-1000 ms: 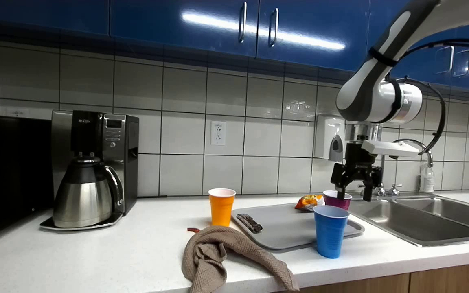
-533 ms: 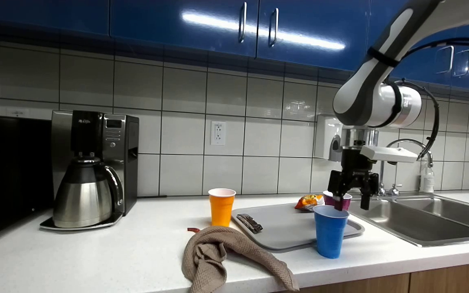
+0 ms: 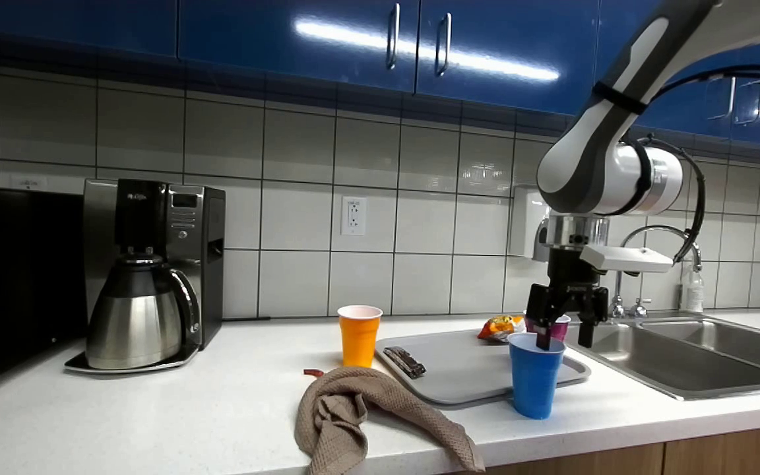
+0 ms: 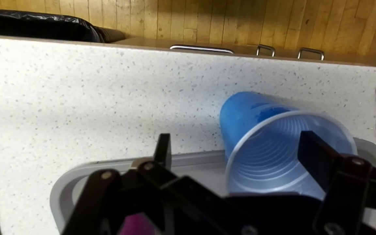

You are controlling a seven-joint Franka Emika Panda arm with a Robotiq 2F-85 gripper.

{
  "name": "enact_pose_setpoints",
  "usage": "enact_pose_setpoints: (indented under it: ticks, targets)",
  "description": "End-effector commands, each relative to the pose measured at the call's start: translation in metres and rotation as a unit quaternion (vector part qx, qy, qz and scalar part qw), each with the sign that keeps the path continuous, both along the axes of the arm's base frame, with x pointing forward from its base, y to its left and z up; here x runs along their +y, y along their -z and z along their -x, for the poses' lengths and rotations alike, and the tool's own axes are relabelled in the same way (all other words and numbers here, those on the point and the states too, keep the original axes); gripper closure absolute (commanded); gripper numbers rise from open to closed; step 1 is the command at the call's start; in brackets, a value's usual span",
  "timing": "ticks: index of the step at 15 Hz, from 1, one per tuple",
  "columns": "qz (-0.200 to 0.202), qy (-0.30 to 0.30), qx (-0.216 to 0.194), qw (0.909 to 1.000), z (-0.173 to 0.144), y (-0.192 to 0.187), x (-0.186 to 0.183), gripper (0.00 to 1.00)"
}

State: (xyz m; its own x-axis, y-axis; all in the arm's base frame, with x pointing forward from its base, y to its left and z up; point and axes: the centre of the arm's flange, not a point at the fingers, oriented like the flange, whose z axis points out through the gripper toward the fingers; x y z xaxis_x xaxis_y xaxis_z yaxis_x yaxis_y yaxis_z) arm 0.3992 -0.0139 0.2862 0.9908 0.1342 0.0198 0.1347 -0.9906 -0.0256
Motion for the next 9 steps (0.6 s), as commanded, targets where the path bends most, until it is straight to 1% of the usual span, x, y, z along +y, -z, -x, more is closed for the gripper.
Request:
enact_pose_setpoints:
  ticks: [1, 3, 4, 9]
  targets:
    - [0.010, 0.013, -0.015, 0.9997, 0.0046, 0.0058, 0.0048, 0.00]
    - [0.011, 0.023, -0.018, 0.9995, 0.0032, 0.0078, 0.0050, 0.00]
    - [0.017, 0.032, -0.024, 0.9991, 0.0027, 0.0095, 0.0050, 0.00]
    - [0.044, 0.051, -0.022, 0.9975, 0.0021, 0.0155, 0.0057, 0.00]
